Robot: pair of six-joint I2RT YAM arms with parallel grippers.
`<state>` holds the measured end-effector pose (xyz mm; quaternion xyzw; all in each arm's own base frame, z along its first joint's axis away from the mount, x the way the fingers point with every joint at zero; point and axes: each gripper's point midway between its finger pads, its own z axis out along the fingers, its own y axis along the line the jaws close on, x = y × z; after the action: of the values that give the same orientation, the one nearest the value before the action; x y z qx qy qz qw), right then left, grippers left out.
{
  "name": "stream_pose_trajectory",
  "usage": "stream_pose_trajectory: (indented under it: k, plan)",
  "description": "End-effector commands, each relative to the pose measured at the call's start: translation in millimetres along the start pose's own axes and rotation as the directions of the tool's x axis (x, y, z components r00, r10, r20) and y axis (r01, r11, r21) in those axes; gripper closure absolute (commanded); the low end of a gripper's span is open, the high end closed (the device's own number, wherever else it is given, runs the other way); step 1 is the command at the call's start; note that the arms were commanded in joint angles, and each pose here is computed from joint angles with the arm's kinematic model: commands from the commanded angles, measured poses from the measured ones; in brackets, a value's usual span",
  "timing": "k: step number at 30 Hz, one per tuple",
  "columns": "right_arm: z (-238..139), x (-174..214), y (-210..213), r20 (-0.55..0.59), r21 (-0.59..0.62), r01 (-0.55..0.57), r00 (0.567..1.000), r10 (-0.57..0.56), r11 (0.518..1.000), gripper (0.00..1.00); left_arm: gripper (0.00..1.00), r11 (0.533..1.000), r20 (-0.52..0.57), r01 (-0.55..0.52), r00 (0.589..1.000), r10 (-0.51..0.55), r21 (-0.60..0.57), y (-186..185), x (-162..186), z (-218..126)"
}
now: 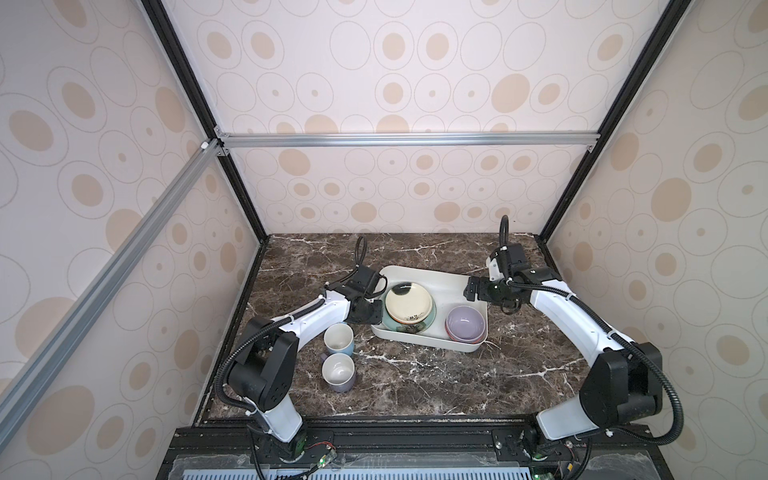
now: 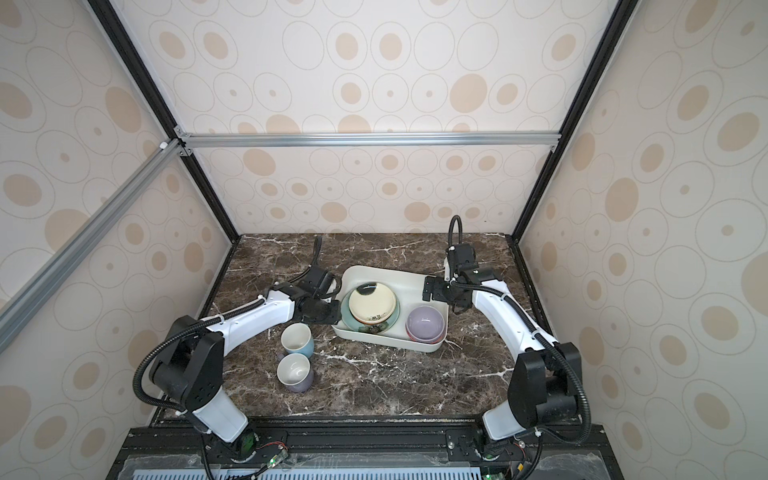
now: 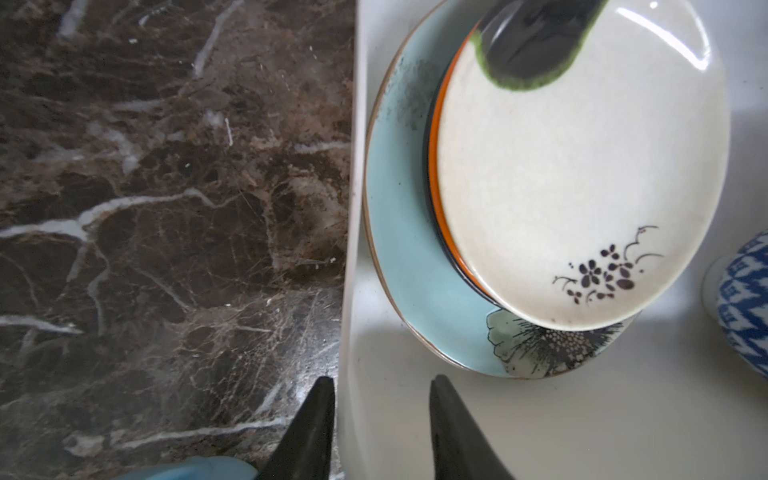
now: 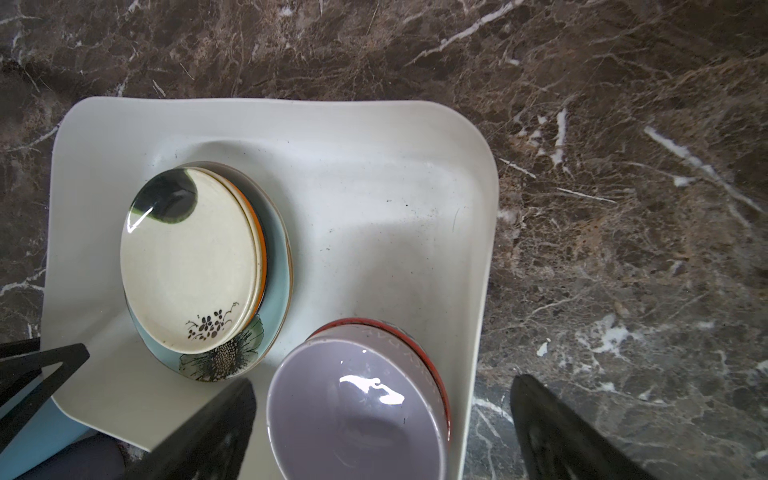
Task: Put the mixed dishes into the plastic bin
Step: 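Move the left gripper down over the light blue mug beside the bin, then close the left gripper on the light blue mug's rim and lift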
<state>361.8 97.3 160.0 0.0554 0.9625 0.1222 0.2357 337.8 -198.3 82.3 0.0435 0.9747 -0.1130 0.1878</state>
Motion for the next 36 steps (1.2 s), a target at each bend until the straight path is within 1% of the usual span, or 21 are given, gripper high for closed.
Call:
stream_pose_trajectory:
  k: [1, 4, 7, 10, 15, 18, 21, 29, 36]
  plan:
    - [-11.6, 0.4, 0.2, 0.019, -0.001, 0.003, 1.000, -0.003, 1.000, 0.01, 0.51, 1.000, 0.048, -0.010, 0.999, 0.010, 0.005, -5.5, -11.0, -16.3]
    - [-18.7, -2.2, 0.6, 0.033, 0.001, 0.009, 0.999, -0.009, 1.000, 0.01, 0.49, 0.999, 0.109, -0.019, 0.994, 0.023, -0.029, -2.3, -27.0, -36.5]
    - [-26.8, -4.3, 3.3, 0.045, -0.002, 0.017, 0.999, -0.017, 1.000, 0.00, 0.41, 0.998, 0.180, -0.015, 0.983, 0.025, -0.055, 3.5, -42.1, -63.6]
    - [-31.6, -4.6, 7.5, 0.054, -0.014, 0.030, 0.998, -0.030, 0.999, 0.00, 0.40, 0.997, 0.219, 0.017, 0.976, -0.001, -0.070, 20.9, -48.5, -83.7]
    - [-27.2, 1.0, 16.2, 0.027, -0.018, 0.066, 0.998, -0.065, 0.998, 0.00, 0.38, 0.989, 0.249, 0.094, 0.966, -0.064, -0.111, 62.5, -43.8, -104.9]
    - [-20.7, 3.1, 22.0, 0.009, -0.035, 0.074, 0.997, -0.074, 0.997, 0.00, 0.37, 0.981, 0.249, 0.150, 0.962, -0.116, -0.124, 86.2, -34.7, -108.0]
    - [-16.8, 2.5, 25.8, 0.003, -0.045, 0.079, 0.997, -0.079, 0.996, 0.00, 0.38, 0.977, 0.230, 0.177, 0.962, -0.145, -0.123, 94.6, -23.7, -105.7]
    - [-4.6, 0.7, 28.9, -0.018, -0.056, 0.089, 0.996, -0.091, 0.994, 0.00, 0.38, 0.975, 0.144, 0.171, 0.978, -0.150, -0.144, 101.4, 11.4, -102.8]
    - [2.8, 1.4, 30.1, -0.032, -0.064, 0.088, 0.995, -0.090, 0.994, 0.00, 0.37, 0.970, 0.106, 0.170, 0.982, -0.154, -0.171, 108.4, 35.0, -104.1]
